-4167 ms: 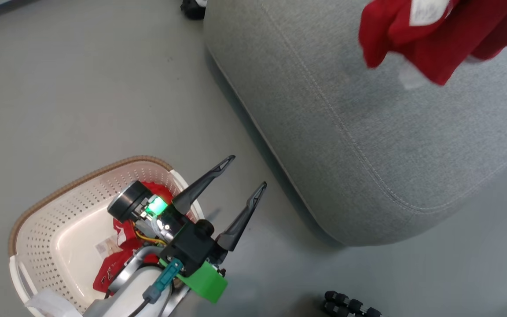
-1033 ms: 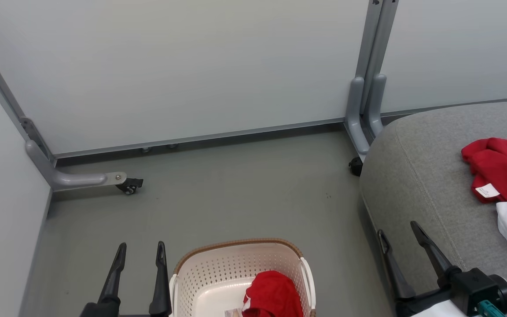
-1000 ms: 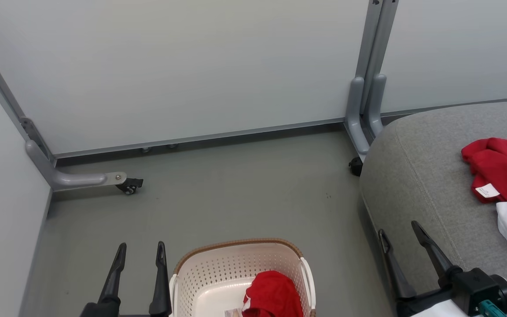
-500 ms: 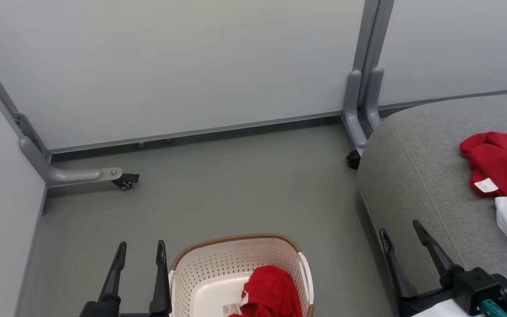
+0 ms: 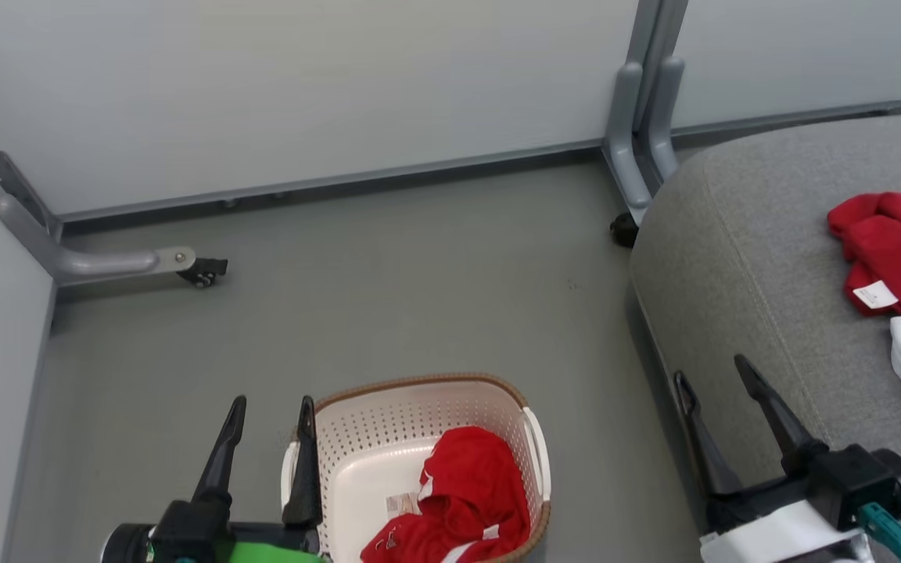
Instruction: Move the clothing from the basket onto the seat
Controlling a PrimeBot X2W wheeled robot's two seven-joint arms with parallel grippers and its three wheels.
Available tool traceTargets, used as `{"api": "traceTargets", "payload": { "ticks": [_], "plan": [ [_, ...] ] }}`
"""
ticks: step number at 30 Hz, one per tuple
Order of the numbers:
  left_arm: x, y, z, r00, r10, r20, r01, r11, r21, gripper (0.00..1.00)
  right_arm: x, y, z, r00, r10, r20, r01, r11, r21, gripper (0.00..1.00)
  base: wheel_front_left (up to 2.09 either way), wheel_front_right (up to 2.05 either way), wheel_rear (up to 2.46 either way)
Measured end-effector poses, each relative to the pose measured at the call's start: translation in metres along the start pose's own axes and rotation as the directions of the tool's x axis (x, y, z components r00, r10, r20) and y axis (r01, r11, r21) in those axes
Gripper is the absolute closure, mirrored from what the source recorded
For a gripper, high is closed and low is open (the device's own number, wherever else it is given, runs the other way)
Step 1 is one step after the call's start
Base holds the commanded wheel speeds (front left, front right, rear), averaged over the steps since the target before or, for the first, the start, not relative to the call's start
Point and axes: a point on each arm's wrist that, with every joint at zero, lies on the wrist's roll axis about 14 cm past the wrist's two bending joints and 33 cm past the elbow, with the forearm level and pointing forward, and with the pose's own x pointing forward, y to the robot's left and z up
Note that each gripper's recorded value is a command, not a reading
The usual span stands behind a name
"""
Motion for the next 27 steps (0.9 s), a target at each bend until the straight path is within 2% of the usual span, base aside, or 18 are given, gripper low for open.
{"api": "traceTargets", "payload": {
  "ticks": [8,15,22,27],
  "plan": [
    [0.046,-0.006,-0.025,0.997,-0.066,-0.05,0.065,0.998,-0.006,0.0,0.045,-0.011,-0.007,1.0,0.0,0.011,0.0,1.0,-0.021,0.0,0.0,0.0,0.0],
    [0.081,-0.014,-0.081,0.972,-0.156,-0.174,0.146,0.987,-0.071,0.0,0.082,-0.028,-0.03,1.0,-0.022,-0.007,0.022,0.999,-0.041,0.0,0.0,0.0,0.0],
    [0.107,-0.041,-0.155,0.891,-0.31,-0.331,0.312,0.949,-0.046,0.0,0.11,-0.049,-0.066,0.997,-0.059,-0.048,0.056,0.997,-0.062,0.0,0.0,0.0,0.0],
    [0.116,-0.065,-0.204,0.807,-0.416,-0.418,0.427,0.901,-0.074,0.0,0.124,-0.055,-0.095,0.995,-0.063,-0.083,0.058,0.996,-0.061,0.0,0.0,0.0,0.0]
  ]
}}
